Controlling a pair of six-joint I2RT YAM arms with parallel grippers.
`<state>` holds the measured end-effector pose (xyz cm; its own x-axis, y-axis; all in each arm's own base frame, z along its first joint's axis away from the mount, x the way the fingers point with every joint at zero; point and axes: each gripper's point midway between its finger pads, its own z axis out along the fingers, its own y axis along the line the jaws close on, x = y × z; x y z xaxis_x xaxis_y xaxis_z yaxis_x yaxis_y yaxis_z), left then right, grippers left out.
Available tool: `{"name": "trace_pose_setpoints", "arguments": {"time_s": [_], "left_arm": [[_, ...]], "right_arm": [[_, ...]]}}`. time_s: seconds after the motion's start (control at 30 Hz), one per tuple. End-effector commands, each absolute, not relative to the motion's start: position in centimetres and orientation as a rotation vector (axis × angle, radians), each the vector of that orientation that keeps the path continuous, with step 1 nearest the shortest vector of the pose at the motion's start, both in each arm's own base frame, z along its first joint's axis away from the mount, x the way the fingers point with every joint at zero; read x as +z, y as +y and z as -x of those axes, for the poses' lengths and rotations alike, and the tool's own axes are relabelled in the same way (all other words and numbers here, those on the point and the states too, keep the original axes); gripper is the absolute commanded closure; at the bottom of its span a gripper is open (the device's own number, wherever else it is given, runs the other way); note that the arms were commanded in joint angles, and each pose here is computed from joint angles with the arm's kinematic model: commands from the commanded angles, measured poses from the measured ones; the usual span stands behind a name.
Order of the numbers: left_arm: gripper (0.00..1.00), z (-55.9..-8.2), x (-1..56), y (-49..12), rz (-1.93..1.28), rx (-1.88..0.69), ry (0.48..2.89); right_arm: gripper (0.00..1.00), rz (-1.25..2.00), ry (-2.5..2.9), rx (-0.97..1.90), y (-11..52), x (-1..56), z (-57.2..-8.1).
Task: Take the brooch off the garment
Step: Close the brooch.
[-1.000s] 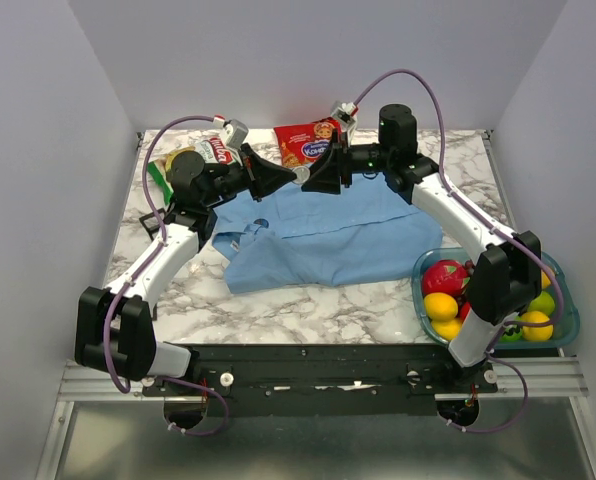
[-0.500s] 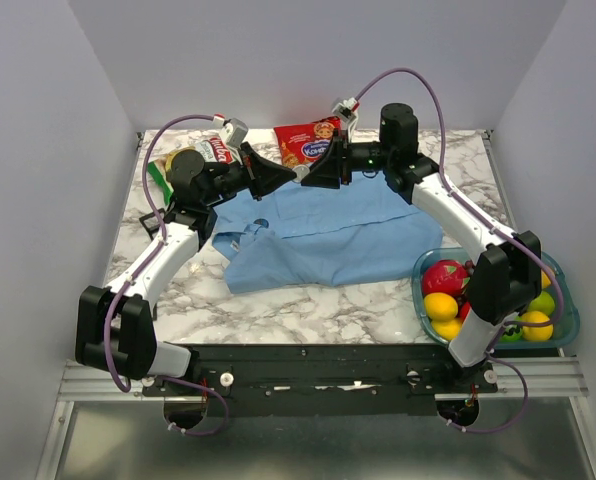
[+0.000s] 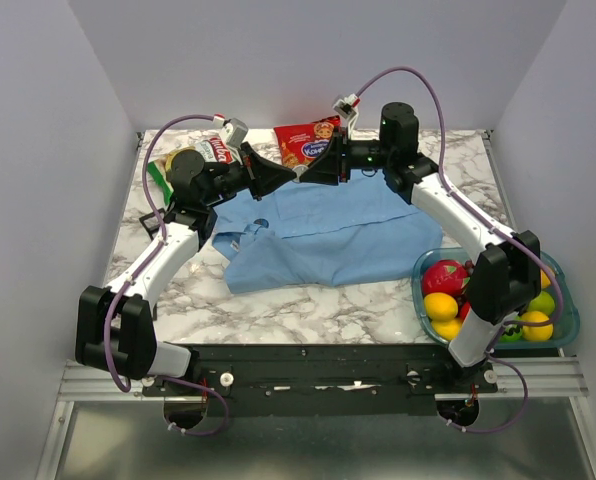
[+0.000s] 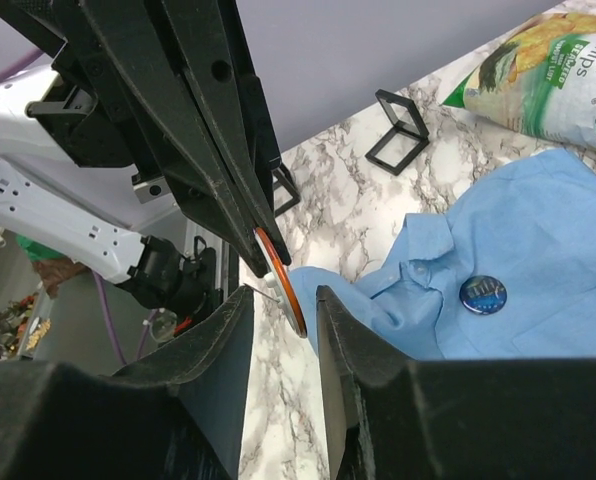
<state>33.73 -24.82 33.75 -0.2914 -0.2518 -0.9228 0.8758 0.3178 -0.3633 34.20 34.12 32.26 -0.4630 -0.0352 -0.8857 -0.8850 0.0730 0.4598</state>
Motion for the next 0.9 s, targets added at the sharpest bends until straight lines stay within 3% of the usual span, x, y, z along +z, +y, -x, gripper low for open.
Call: {"name": "trace_pose_setpoints", "arguments": {"time_s": [0.0, 0.87], "left_arm": [[1.0, -33.6, 34.5, -25.0, -0.645, -1.252, 1.419], [1.0, -31.9, 34.5, -25.7, -0.775, -1.25, 1.374]], "right_arm": [[0.63, 0.907, 1.641, 1.457, 34.4, 31.5, -35.1], [0.73, 0.68, 1.809, 1.404, 34.6, 29.2, -39.0]]}}
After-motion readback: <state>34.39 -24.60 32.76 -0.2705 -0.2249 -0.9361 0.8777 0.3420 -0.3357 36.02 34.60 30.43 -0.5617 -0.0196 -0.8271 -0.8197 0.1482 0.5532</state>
